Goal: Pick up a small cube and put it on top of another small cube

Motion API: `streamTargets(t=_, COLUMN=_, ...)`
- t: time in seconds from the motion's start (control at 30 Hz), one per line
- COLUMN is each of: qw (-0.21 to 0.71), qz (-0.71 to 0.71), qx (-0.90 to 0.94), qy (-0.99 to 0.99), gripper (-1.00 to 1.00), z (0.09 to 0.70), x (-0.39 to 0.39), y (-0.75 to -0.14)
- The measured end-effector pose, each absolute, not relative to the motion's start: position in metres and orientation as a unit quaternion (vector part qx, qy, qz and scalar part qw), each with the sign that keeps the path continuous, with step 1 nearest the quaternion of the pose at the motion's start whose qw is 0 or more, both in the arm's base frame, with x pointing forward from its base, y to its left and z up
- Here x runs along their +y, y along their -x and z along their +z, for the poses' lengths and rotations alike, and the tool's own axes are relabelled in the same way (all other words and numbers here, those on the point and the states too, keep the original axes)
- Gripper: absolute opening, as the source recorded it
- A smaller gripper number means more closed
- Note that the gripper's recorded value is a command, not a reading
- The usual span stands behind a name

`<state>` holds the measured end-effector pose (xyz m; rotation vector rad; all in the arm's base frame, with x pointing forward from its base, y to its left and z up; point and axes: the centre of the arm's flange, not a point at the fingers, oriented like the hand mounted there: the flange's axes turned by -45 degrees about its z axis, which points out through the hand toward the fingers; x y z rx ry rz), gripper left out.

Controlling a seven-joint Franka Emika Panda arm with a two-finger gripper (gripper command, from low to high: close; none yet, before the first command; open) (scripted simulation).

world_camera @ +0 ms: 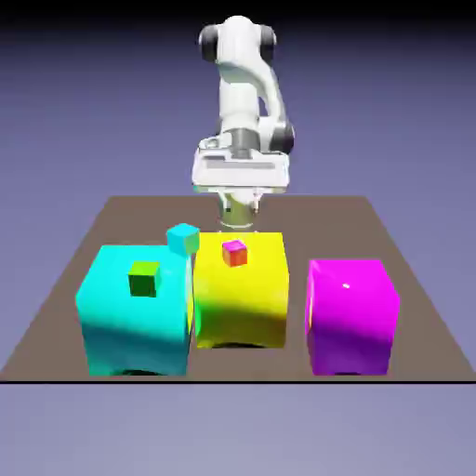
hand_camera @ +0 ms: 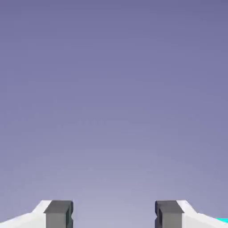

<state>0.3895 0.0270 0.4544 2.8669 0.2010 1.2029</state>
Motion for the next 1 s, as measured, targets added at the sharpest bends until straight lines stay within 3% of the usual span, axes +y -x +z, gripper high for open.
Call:
streamTargets(t=0.23, qw=0.024, qz=0.282, qx=0.330, qy=-0.901, gripper=0.00, z=0.379, x=0.172, y=-0.370)
streamTargets(t=0.53, qw=0.043, qz=0.142, qx=0.628, qy=-0.764, gripper=0.00, z=0.276, x=0.311, y=-0.265)
streamTargets(t=0.77, qw=0.034, qz=-0.030, qx=0.645, qy=-0.763, gripper=0.00, z=0.200, x=0.302, y=-0.254)
streamTargets(t=1.0, qw=0.031, qz=-0.037, qx=0.638, qy=-0.769, gripper=0.00, z=0.144, x=0.296, y=-0.258)
